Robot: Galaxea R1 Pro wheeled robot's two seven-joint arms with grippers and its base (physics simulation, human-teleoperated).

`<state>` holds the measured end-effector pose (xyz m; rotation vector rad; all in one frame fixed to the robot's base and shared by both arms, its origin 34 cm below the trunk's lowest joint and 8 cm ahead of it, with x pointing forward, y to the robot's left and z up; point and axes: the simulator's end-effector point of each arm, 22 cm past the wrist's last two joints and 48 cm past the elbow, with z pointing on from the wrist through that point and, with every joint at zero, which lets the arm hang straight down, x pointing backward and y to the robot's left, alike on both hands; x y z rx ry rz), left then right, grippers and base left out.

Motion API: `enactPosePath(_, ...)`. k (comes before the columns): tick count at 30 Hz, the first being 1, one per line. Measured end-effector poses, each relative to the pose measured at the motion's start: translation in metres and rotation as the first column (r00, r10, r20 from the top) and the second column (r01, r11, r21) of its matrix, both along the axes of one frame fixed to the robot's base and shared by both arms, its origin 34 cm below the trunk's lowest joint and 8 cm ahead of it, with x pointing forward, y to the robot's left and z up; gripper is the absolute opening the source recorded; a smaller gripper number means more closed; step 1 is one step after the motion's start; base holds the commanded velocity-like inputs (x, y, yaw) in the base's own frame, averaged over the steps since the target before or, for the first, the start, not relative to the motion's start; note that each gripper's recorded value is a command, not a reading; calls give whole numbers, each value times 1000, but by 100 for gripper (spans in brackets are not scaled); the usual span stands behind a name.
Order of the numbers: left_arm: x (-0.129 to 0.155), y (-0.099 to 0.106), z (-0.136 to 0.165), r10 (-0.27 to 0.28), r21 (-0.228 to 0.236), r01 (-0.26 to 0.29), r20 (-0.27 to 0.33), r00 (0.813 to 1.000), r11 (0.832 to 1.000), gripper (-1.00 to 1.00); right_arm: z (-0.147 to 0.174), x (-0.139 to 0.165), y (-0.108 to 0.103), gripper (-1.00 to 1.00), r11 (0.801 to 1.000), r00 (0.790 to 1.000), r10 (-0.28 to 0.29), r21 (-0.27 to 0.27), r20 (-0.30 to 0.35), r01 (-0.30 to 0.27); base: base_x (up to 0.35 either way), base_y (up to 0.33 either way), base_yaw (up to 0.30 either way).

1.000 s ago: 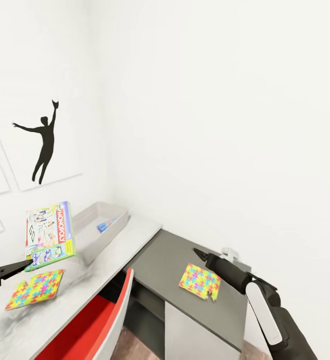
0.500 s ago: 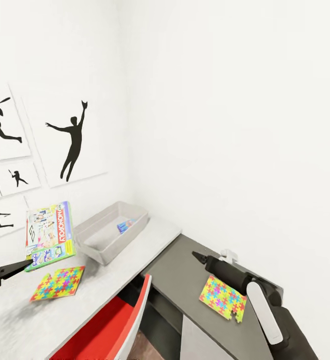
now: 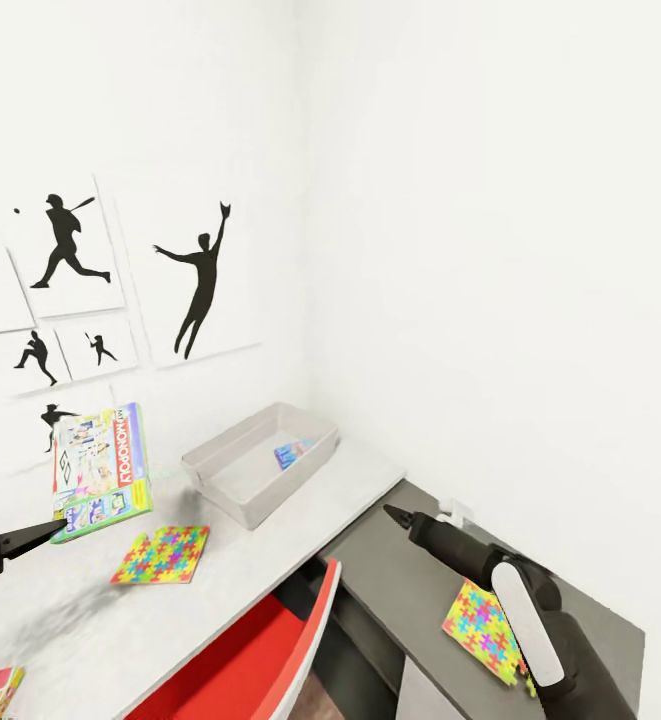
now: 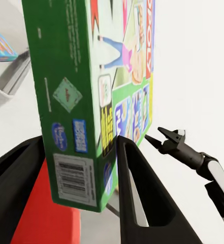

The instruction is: Put all the toys in the child's room - the three board games (two on the bed and one on the table), the two jigsaw puzzles on the table, and the tennis ball on the table - inside the toy box on the table in the child's room.

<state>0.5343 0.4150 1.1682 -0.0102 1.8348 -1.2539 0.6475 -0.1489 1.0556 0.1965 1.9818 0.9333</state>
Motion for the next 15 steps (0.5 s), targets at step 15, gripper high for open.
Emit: enactPosePath(15,0,-3,0,-3,-3,3,4,1000,1000,-100,0,0,0,100,1000,1000,-1,0,1,1,78,0,282)
